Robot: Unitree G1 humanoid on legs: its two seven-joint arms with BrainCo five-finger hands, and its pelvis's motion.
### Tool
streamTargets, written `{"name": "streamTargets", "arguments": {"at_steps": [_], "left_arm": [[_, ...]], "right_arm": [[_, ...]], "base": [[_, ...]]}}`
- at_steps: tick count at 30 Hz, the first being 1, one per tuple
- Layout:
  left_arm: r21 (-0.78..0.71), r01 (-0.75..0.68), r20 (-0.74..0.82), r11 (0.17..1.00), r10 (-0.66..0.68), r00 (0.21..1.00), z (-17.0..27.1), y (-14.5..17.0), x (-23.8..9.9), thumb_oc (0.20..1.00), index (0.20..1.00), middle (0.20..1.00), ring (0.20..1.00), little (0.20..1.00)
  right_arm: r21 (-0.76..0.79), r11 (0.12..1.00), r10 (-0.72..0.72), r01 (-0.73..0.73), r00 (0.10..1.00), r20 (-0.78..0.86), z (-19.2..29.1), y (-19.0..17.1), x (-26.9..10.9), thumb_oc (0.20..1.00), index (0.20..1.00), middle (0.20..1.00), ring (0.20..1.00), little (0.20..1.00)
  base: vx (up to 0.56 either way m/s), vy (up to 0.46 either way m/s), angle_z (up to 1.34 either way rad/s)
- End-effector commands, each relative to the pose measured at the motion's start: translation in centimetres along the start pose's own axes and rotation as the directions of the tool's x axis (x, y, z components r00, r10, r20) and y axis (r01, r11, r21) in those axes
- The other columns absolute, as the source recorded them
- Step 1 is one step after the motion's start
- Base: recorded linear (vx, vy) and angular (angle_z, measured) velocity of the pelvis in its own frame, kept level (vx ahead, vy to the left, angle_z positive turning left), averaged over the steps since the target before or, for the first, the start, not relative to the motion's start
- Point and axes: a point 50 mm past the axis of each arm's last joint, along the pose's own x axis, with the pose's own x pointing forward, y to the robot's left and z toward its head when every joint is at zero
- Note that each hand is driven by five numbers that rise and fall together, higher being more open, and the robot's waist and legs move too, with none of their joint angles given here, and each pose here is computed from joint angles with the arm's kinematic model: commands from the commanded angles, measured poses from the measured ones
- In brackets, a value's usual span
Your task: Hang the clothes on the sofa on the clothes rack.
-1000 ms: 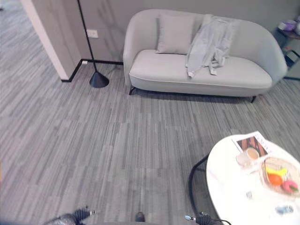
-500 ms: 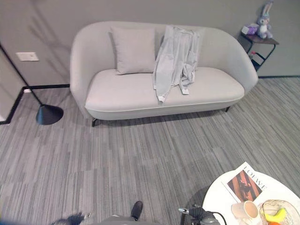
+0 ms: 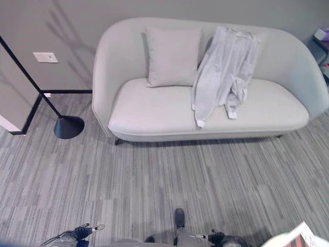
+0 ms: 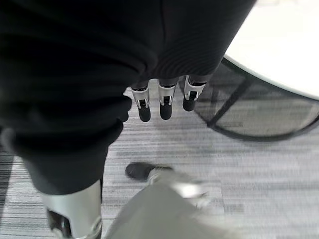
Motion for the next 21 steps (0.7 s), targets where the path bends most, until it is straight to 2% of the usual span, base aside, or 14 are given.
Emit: {"name": "streamTargets", "arguments": {"at_steps": [1,21], "left_arm": [[-0.011,-0.011,0.055,1.000,0.012,0.998,2.0,0.2,0.2,1.000,1.000,1.000,1.000,1.000],[0.011,0.004,0.053,1.000,-0.004,0.999,2.1,-0.4,0.2,1.000,1.000,1.000,1.000,1.000]], "right_arm": [[-0.019,0.999,-0.039,0.040,0.996,0.080,2.5,-1.5,0.0,1.000,1.000,1.000,1.000,1.000],[-0.031,0.999,-0.025,0.027,0.998,0.049,1.5,-1.0,0.0,1.000,1.000,1.000,1.000,1.000]], "base": [[0.02,-0.091,-0.17],[0.02,-0.052,-0.03]]}}
